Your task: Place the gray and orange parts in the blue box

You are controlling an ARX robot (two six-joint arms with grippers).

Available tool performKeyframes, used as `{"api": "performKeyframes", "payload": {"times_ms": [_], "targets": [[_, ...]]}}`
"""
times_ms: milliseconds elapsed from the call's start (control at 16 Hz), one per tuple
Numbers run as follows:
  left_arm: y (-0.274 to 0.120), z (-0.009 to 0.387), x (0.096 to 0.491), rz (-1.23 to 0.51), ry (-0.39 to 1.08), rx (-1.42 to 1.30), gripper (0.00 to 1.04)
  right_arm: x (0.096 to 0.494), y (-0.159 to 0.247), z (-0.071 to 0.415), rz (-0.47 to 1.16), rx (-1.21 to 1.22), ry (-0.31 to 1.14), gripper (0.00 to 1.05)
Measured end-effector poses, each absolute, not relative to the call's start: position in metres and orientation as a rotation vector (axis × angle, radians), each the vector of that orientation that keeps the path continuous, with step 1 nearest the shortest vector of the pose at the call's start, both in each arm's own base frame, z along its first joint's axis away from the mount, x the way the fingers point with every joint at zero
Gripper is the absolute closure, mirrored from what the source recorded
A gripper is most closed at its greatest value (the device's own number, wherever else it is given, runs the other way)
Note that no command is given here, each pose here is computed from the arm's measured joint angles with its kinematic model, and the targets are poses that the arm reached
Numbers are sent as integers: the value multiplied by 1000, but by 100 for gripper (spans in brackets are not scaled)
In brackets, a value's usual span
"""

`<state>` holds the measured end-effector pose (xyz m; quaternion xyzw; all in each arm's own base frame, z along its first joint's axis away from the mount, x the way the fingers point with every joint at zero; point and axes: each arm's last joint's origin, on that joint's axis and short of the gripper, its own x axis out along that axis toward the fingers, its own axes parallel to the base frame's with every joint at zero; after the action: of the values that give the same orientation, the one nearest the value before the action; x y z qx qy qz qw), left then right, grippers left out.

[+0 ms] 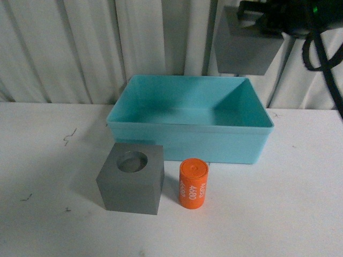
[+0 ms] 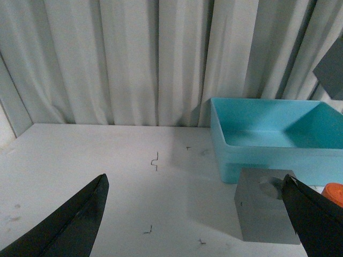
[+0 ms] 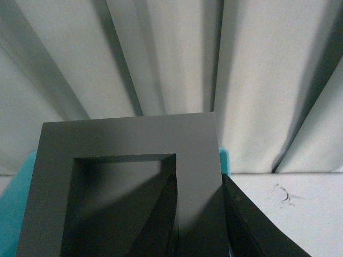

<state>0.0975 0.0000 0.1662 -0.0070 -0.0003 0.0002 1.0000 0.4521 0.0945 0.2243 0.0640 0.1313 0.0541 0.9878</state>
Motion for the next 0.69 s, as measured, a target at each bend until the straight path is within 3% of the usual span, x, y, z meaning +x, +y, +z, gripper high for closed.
{"api": "performKeyframes", "payload": {"times_ms": [188,688], "targets": [[0,166,97,0,-1,-14,7,470,103,183,62,147,362,86],[0,166,97,0,-1,-14,7,485,116,146,20,146,465,86]]}}
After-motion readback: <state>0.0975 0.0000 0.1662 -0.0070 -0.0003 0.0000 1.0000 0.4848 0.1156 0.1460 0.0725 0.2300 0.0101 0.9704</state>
